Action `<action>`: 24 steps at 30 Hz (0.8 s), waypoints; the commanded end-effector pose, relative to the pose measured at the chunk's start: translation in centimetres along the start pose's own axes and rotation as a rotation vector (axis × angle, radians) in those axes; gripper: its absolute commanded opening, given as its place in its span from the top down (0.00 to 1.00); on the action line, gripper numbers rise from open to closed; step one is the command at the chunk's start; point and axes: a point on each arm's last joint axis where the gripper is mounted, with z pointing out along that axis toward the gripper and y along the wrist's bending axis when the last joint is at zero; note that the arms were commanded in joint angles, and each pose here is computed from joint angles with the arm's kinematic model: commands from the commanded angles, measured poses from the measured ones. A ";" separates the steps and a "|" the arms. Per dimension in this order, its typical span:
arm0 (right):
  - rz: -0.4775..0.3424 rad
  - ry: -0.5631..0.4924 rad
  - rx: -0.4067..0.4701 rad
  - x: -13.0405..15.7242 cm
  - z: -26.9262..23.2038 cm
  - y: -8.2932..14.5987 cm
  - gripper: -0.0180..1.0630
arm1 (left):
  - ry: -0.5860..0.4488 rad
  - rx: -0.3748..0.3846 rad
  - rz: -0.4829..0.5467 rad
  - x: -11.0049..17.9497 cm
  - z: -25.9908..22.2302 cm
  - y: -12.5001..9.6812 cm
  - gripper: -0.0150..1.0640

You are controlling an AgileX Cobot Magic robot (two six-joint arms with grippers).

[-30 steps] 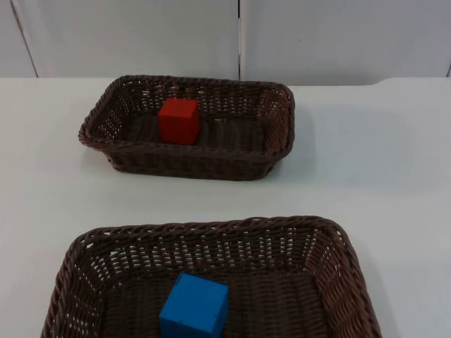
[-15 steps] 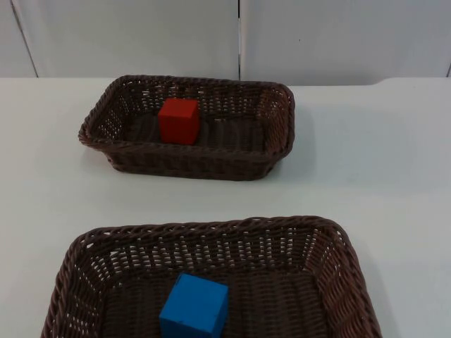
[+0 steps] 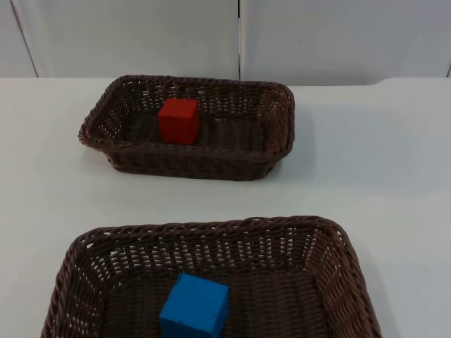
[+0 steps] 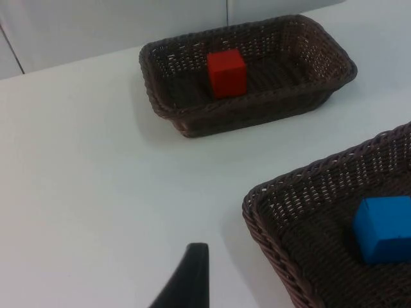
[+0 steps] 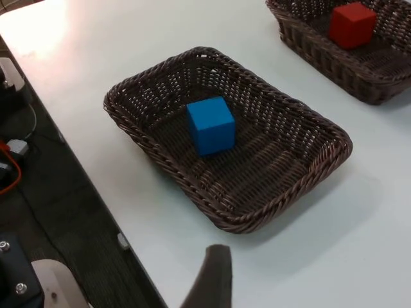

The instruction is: Pick up one cube with the left hand and place it into the upper basket. Pick up one cube with the right hand and place it into the lower basket.

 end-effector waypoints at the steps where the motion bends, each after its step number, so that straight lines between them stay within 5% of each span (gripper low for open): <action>1: -0.002 -0.009 0.003 0.0 0.0 0.0 0.29 | -0.004 -0.001 -0.005 0.1 0.1 0.0 0.13; 7: -0.002 -0.009 0.003 0.0 0.0 0.0 0.00 | 0.033 0.011 -0.011 0.6 0.5 0.0 0.01; 24: 0.002 -0.009 -0.005 0.0 0.0 0.1 0.01 | 0.033 0.011 -0.011 0.6 0.5 0.0 0.01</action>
